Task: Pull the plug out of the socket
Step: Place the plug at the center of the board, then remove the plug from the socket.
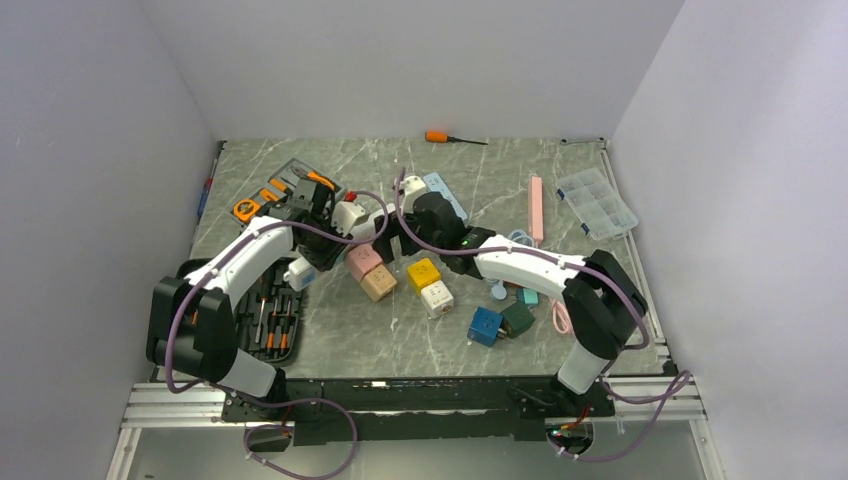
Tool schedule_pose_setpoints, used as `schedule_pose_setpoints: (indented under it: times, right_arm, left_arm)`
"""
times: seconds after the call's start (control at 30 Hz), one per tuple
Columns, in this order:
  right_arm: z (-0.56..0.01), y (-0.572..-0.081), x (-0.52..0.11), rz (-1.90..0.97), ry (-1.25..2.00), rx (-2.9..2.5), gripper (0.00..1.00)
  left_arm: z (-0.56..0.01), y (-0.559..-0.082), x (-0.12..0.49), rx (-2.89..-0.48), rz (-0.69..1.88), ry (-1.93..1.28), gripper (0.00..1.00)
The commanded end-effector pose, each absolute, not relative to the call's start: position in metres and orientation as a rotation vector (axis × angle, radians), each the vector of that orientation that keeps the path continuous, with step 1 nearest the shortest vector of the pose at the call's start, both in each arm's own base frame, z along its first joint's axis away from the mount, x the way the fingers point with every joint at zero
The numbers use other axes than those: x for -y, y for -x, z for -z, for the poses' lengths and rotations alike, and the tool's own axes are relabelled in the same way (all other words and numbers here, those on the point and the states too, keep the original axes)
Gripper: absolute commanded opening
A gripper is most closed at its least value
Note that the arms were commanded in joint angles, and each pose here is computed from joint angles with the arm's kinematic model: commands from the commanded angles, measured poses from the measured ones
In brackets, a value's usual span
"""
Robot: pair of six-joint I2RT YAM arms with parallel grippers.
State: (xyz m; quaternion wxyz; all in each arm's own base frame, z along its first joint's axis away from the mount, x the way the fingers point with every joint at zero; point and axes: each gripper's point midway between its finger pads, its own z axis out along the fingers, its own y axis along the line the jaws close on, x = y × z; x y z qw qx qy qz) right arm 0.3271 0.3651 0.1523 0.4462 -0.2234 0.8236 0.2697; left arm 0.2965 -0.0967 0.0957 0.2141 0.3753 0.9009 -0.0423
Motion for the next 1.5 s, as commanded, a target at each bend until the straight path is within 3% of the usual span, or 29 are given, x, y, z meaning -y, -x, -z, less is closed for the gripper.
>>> schedule_pose_setpoints:
  times: [0.0, 1.27, 1.47]
  right_arm:
    - [-0.173, -0.312, -0.401, -0.843, 0.682, -1.902, 1.0]
    - [-0.1, -0.293, -0.466, -0.894, 0.842, -1.935, 1.0]
    - [-0.105, -0.303, -0.465, -0.839, 0.79, -1.953, 0.78]
  left_arm:
    - [-0.132, -0.308, 0.114, -2.345, 0.225, -1.016, 0.0]
    - [-0.153, -0.308, 0.121, -2.336, 0.296, -1.005, 0.0]
    - [-0.158, -0.308, 0.123, -2.332, 0.308, -1.007, 0.0]
